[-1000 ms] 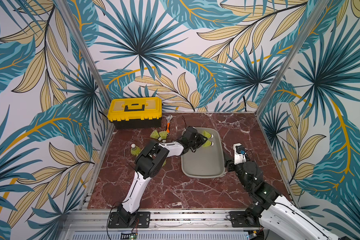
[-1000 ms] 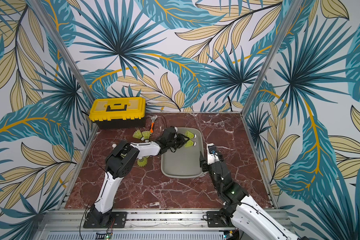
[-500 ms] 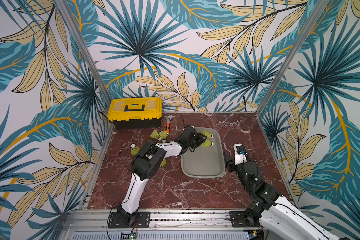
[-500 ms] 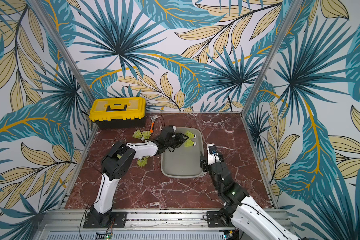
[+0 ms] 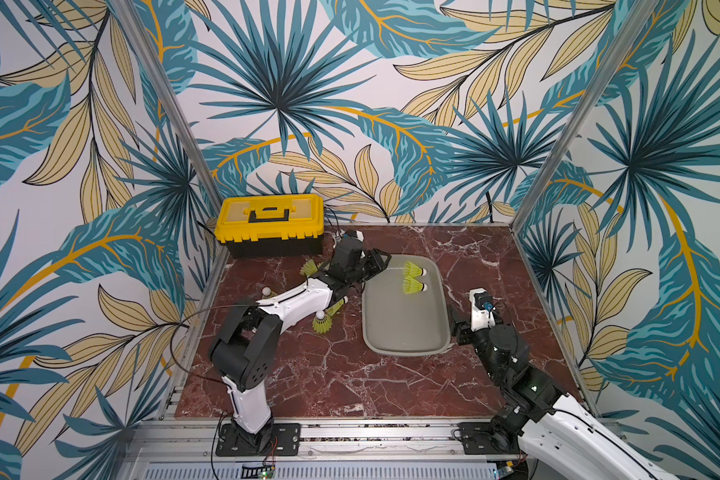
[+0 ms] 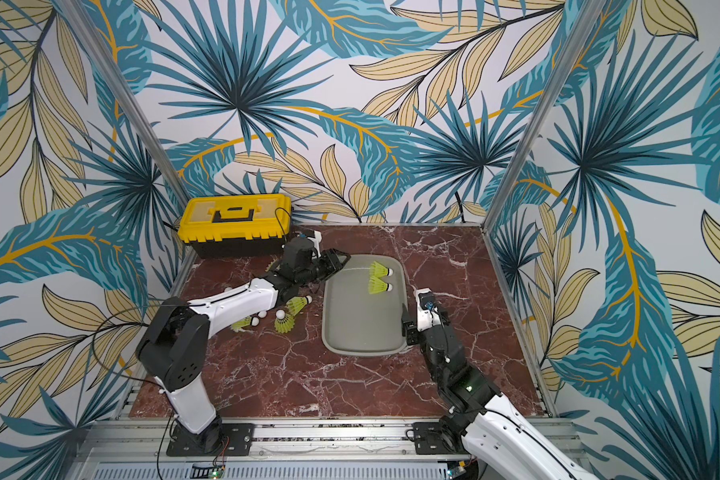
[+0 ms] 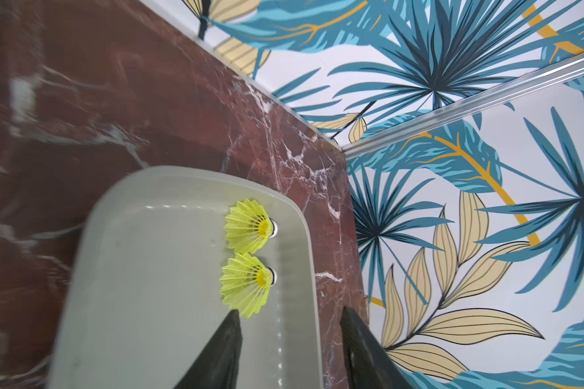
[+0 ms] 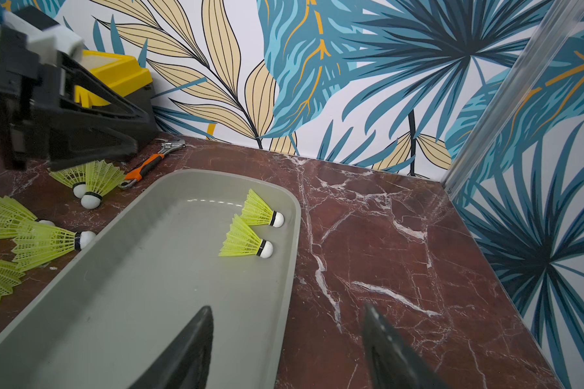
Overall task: Put the shuttlecocks into the storage box
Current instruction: Place the shuttlecock in the storage box, then pick up the shuttlecock at the center of the board, then place the shuttlecock in the storage box.
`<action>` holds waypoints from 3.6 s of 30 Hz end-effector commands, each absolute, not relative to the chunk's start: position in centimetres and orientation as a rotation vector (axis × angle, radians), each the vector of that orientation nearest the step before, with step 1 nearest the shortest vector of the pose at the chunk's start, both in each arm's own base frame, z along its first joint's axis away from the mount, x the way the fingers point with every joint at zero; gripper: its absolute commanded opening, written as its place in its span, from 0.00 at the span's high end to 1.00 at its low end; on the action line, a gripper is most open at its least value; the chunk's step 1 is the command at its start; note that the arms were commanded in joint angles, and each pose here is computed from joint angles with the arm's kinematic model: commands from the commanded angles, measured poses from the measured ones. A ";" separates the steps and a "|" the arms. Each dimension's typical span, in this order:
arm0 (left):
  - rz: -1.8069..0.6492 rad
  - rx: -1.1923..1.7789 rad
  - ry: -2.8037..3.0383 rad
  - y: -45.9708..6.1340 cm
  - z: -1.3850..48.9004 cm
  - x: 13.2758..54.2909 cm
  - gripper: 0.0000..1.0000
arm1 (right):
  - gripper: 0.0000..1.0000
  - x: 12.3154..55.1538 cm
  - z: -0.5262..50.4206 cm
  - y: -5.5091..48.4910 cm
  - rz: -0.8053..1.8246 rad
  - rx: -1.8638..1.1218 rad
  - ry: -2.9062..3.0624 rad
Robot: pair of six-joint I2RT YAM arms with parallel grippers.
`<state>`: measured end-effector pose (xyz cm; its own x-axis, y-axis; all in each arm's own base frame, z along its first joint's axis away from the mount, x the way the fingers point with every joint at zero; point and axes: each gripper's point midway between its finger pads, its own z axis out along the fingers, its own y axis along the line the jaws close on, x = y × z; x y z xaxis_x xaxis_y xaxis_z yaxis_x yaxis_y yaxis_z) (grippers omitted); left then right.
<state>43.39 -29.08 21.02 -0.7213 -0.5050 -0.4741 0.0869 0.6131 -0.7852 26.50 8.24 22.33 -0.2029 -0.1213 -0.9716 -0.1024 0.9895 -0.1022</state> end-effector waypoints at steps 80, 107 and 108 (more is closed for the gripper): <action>-1.214 0.073 2.414 -23.7 22.0 31.3 1.00 | 0.31 28.8 20.7 21.5 0.242 -0.909 1.701; -1.372 0.200 2.463 -24.9 22.7 28.3 0.99 | 0.37 30.7 16.8 30.4 0.450 -1.410 1.569; -1.373 0.199 2.464 -24.9 22.7 28.4 0.99 | 0.37 30.7 16.8 30.4 0.454 -1.410 1.571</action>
